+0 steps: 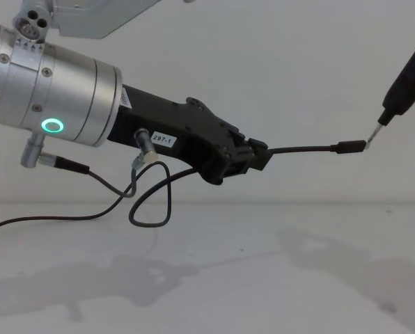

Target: Pick up the data cable with the one hand.

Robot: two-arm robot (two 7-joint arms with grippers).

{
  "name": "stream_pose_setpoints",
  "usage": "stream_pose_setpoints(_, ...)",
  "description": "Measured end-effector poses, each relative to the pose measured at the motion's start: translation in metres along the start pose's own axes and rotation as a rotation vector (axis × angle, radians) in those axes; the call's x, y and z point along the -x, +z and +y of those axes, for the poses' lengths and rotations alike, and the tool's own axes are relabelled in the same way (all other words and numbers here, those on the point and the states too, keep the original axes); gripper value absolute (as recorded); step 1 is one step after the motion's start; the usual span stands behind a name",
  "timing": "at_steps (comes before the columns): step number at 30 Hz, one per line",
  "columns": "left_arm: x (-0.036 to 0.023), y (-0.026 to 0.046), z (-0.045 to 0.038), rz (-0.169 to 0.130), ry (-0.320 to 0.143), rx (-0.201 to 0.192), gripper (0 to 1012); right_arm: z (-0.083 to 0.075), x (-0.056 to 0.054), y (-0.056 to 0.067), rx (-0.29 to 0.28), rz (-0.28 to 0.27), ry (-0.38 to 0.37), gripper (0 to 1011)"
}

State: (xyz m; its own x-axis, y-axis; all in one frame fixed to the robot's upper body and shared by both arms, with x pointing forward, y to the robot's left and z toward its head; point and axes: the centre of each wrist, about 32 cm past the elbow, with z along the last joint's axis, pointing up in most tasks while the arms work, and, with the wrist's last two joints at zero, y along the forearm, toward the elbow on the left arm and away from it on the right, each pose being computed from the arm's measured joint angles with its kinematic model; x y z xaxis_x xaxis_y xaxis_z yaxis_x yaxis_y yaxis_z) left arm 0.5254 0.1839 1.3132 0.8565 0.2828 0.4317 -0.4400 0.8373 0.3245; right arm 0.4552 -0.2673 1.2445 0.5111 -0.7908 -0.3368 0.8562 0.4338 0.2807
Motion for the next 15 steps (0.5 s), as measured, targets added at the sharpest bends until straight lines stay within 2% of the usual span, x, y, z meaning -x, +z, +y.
stream_pose_setpoints(15, 0.0, 0.0, 0.0, 0.0, 0.0, 0.0, 42, -0.0004, -0.0017, -0.0013, 0.004, -0.008, -0.015, 268)
